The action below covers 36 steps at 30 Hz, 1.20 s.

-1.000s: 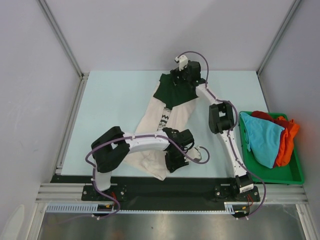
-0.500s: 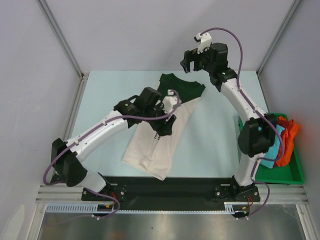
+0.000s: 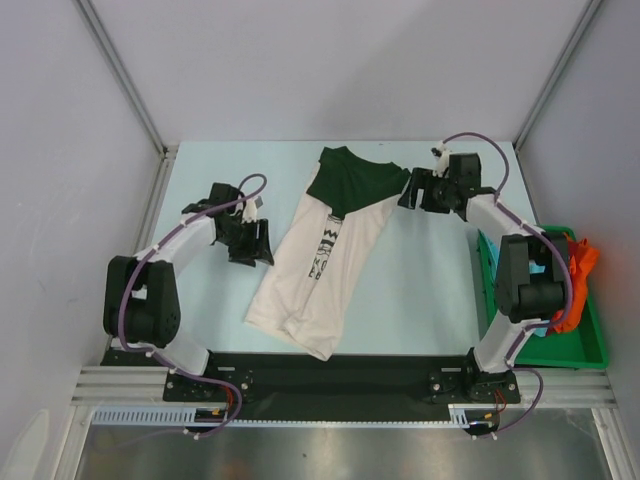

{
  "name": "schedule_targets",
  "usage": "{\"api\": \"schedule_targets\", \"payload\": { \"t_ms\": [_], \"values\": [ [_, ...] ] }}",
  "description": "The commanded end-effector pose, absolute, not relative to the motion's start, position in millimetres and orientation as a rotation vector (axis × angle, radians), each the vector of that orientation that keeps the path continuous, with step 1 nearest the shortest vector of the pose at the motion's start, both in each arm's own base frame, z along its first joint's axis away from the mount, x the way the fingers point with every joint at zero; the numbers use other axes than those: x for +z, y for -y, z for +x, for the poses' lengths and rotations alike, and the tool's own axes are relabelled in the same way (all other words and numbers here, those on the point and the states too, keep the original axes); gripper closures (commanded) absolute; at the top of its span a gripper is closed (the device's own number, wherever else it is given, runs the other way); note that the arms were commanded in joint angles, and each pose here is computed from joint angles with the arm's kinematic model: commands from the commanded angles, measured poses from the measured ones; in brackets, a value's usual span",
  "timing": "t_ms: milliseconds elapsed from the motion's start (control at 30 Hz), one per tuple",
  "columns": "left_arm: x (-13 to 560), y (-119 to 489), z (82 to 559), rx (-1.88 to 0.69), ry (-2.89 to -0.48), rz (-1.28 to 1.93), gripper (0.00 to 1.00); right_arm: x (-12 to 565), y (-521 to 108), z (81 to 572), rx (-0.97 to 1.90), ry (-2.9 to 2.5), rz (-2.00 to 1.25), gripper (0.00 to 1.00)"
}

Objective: Fold and stack the t-shirts
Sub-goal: Fold the tshirt

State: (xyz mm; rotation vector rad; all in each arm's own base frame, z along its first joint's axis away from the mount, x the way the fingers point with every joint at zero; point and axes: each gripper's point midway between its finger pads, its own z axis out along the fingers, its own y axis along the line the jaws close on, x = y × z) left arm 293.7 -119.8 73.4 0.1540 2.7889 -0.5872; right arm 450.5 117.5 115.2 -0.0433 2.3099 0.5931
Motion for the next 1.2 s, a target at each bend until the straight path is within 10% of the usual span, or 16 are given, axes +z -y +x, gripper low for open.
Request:
{"api": "schedule_targets", "payload": {
  "t_ms": [0,500,733,900,1167],
  "values": [
    [65,120,291,-0.635,-2.801,0.095,0.38,128,-108,474,0.646,-2.242,0.023,0.19],
    [21,103,253,-0.552,-2.969,0.006,0.44,62,-102,550,0.627,-2.294,0.092,0.39],
    [9,102,240,-0.561,-3.019,-0.003,0.74,51,-121,574,0.662,-2.287,0.079,0.43],
    [5,102,238,-0.565,-3.030,0.006,1.00,41,-135,588,0.679,-2.286,0.048,0.72],
    [11,119,233,-0.622,-3.026,0.094,1.00,44,-139,620,0.655,-2.230,0.053,1.00]
  ]
}}
